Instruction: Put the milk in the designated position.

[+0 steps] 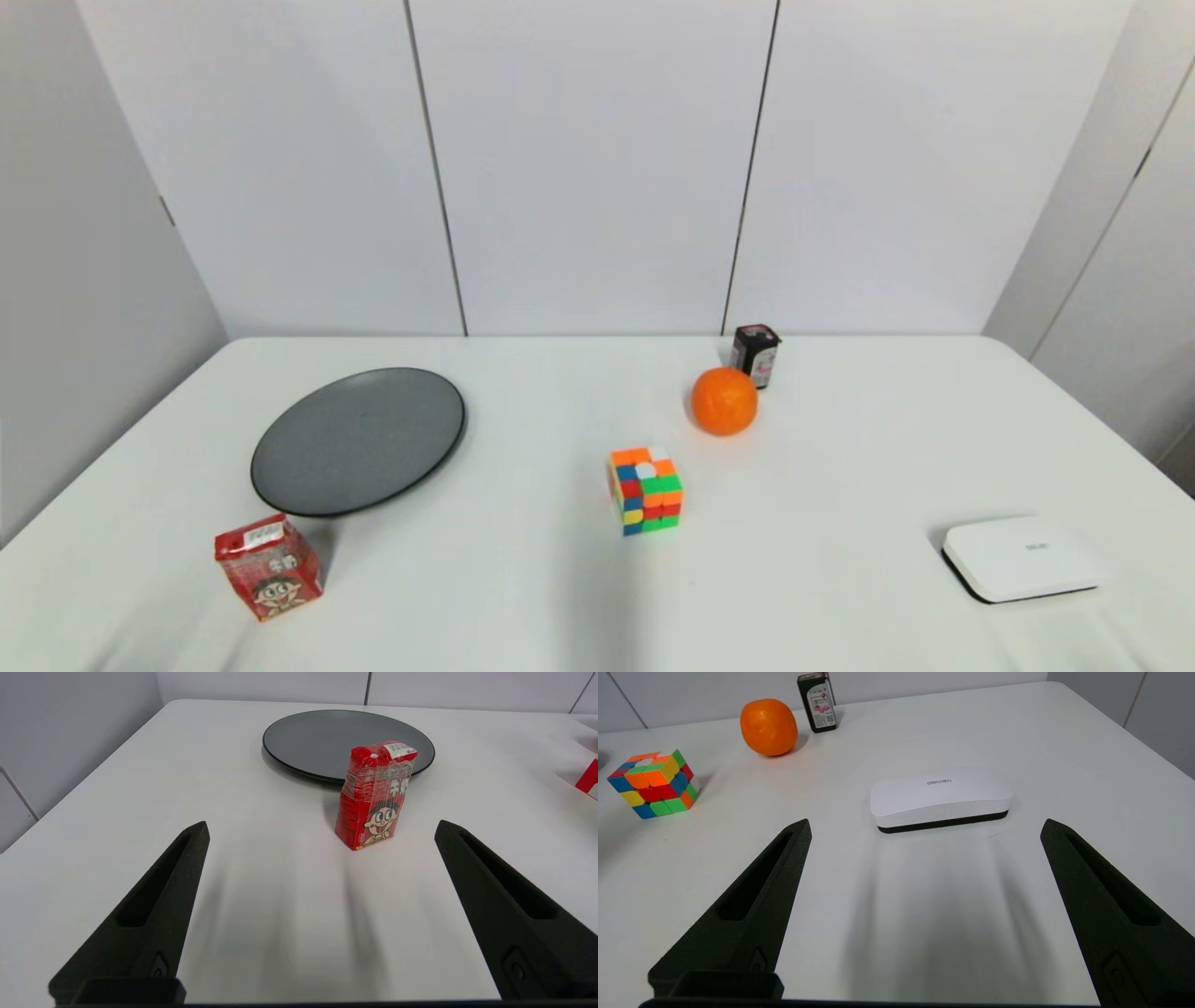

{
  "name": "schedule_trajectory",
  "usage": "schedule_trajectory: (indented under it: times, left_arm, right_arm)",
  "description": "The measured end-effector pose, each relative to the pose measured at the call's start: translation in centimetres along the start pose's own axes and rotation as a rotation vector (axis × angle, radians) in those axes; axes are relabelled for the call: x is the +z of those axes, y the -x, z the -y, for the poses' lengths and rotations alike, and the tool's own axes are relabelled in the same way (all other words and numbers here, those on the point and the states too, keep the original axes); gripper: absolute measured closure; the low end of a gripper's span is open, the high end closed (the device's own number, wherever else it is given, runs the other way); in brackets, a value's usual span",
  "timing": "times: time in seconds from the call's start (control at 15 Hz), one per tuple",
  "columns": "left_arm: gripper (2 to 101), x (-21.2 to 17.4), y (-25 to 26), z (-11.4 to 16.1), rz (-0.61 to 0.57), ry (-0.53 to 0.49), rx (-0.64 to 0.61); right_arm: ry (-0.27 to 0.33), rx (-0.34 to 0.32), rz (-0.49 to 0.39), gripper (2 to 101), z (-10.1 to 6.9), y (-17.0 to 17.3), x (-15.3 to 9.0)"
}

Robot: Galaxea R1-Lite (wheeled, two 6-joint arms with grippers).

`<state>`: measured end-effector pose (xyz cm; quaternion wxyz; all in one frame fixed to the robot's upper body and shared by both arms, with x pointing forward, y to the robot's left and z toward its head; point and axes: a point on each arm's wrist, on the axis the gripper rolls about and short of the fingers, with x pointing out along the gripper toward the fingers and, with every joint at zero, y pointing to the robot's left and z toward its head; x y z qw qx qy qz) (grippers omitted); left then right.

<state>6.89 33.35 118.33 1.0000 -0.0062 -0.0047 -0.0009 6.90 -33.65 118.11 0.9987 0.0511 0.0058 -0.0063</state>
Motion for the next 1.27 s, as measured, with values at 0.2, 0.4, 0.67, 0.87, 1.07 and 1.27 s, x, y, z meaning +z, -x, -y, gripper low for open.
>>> schedule_trajectory:
  times: [0.2,0.4,0.67,0.87,1.07,1.27]
  left_arm:
    - [5.4,-0.01,0.00,0.00,0.000,0.000,0.000]
    - [5.4,-0.01,0.00,0.00,0.000,0.000,0.000]
    - [5.4,-0.01,0.00,0.00,0.000,0.000,0.000]
    - [5.4,-0.01,0.00,0.00,0.000,0.000,0.000]
    - [5.4,-0.01,0.00,0.00,0.000,0.000,0.000]
    - [5.4,-0.01,0.00,0.00,0.000,0.000,0.000]
  right_arm:
    - [0.000,0.000,0.000,5.0,0.00,0.00,0.00]
    - [0.000,0.000,0.000,4.9,0.00,0.00,0.00]
    - [0.002,0.000,0.002,5.0,0.00,0.00,0.02]
    - [0.009,0.002,0.002,4.9,-0.01,0.00,0.02]
    - [0.010,0.000,0.000,4.9,0.00,0.00,0.00]
    - [0.003,-0.001,-0.001,4.9,0.00,0.00,-0.01]
